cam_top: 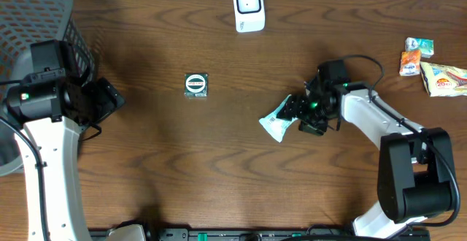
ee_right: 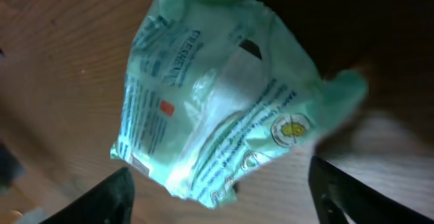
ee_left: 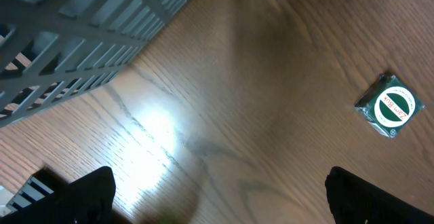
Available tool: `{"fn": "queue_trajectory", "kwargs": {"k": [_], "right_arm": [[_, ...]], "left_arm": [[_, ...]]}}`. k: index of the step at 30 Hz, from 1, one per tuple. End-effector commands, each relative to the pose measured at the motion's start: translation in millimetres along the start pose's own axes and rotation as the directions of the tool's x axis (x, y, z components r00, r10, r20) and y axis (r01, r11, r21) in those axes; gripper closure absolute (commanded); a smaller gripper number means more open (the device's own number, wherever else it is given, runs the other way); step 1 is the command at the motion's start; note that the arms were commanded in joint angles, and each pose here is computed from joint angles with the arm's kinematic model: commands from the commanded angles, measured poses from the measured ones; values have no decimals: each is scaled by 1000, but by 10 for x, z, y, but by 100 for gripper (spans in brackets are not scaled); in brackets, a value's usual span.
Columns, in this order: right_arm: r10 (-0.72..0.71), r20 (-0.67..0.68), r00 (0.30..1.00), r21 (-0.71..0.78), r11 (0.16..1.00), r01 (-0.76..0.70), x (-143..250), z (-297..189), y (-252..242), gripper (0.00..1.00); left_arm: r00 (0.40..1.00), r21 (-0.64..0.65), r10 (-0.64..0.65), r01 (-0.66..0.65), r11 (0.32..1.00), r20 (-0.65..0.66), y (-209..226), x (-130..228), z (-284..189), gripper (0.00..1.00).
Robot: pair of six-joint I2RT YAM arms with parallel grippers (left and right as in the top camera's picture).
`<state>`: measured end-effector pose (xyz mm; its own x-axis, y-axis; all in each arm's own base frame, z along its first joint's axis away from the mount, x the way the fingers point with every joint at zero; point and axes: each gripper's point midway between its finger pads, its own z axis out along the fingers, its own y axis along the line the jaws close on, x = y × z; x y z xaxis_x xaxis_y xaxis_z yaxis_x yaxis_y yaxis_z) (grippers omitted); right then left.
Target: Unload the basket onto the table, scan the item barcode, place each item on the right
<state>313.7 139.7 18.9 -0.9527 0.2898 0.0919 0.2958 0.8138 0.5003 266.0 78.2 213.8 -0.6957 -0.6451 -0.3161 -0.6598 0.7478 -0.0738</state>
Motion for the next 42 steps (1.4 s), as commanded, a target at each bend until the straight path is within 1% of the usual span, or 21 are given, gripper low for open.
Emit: {"fn": "queue_trajectory", "kwargs": {"k": [1,4,7,9,12,16,19,22,23,24,25,26,30,31,32,33,34,38,42], "right_arm": [[65,-20,998,-46,997,-66,84,63,61,22],[102,14,995,-7,995,-102,75,139,-47,25],[147,63,987,45,988,-150,48,196,-216,34],[133,90,987,33,990,-137,14,235,-241,42],[107,131,986,-1,994,-107,-39,292,-243,45],[90,157,983,-23,996,-88,-55,335,-257,54],[64,171,983,-30,998,-59,-76,342,-249,55],[26,185,982,-34,999,-20,-109,335,-222,53],[21,187,982,-35,999,-15,-114,334,-218,56],[19,189,982,-36,999,-13,-117,334,-215,63],[5,189,982,-33,999,1,-117,334,-214,66],[-9,188,982,-30,999,15,-114,335,-215,68],[-40,175,984,-13,999,43,-70,349,-255,71],[-44,172,984,-11,999,46,-59,355,-266,74],[-48,170,984,-10,999,51,-50,358,-271,80],[-56,168,984,-11,998,58,-45,360,-270,88],[-59,165,985,-12,998,62,-38,361,-268,98],[-57,150,987,-47,997,65,-21,352,-210,99],[-62,129,990,-131,988,79,-10,278,-45,99]], "left_arm": [[1000,-16,-8,8,1000,6,41,-2,-6,2],[1000,-16,-8,8,1000,6,41,-2,-6,2],[1000,-16,-8,8,1000,6,41,-2,-6,2],[1000,-16,-8,8,1000,6,41,-2,-6,2],[1000,-16,-8,8,1000,6,41,-2,-6,2],[1000,-16,-8,8,1000,6,41,-2,-6,2],[1000,-16,-8,8,1000,6,41,-2,-6,2],[1000,-16,-8,8,1000,6,41,-2,-6,2],[1000,-16,-8,8,1000,6,41,-2,-6,3],[1000,-16,-8,8,1000,6,41,-2,-6,3],[1000,-16,-8,8,1000,6,41,-2,-6,3],[1000,-16,-8,8,1000,6,41,-2,-6,3],[1000,-16,-8,8,1000,6,41,-2,-6,2],[1000,-16,-8,8,1000,6,41,-2,-6,2],[1000,-16,-8,8,1000,6,41,-2,-6,2],[1000,-16,-8,8,1000,6,41,-2,-6,2],[1000,-16,-8,8,1000,6,41,-2,-6,2],[1000,-16,-8,8,1000,6,41,-2,-6,3],[1000,-16,-8,8,1000,6,41,-2,-6,2]]}}
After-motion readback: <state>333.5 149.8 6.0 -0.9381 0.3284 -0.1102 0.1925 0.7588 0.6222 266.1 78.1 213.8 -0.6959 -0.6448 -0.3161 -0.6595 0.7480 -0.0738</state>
